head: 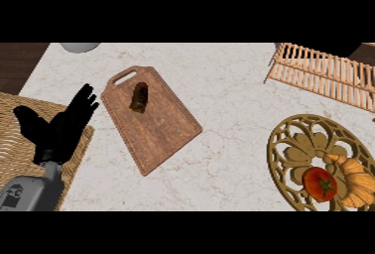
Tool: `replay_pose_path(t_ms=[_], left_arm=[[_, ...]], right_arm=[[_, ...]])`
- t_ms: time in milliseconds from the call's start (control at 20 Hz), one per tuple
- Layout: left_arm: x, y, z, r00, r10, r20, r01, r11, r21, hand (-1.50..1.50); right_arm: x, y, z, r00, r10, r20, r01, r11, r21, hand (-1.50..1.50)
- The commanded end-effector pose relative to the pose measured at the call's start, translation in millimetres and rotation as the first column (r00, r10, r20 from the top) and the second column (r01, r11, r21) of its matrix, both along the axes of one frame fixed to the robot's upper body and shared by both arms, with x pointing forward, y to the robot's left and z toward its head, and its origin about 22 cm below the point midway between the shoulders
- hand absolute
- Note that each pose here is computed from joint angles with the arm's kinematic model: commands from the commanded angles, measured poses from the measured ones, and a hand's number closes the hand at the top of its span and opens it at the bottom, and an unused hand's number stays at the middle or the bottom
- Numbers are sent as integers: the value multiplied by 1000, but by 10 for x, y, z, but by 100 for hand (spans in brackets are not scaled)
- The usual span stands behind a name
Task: Pick the croissant from the placemat and place it in the tiered shelf
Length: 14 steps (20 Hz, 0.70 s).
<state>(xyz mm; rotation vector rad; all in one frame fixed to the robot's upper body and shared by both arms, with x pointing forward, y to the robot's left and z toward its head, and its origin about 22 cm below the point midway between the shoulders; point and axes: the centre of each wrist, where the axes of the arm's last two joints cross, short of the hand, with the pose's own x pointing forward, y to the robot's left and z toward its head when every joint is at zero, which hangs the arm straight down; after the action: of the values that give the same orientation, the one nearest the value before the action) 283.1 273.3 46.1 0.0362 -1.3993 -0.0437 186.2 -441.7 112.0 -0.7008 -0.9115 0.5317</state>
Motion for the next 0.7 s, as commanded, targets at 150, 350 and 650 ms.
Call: replay_pose_path(t_ms=[150, 350, 650], left_arm=[[-309, 142, -623, 959, 90, -267, -93, 996, 0, 0], [-317, 119, -601, 957, 99, -271, -102, 995, 3, 0], [-295, 126, -610, 962, 80, -263, -83, 997, 1, 0]], right_arm=[[94, 239, -35, 997, -67, -26, 65, 996, -63, -150], [21, 327, -214, 996, -68, -49, 64, 995, -82, -150], [7, 439, -351, 996, -69, -52, 64, 994, -92, -150]])
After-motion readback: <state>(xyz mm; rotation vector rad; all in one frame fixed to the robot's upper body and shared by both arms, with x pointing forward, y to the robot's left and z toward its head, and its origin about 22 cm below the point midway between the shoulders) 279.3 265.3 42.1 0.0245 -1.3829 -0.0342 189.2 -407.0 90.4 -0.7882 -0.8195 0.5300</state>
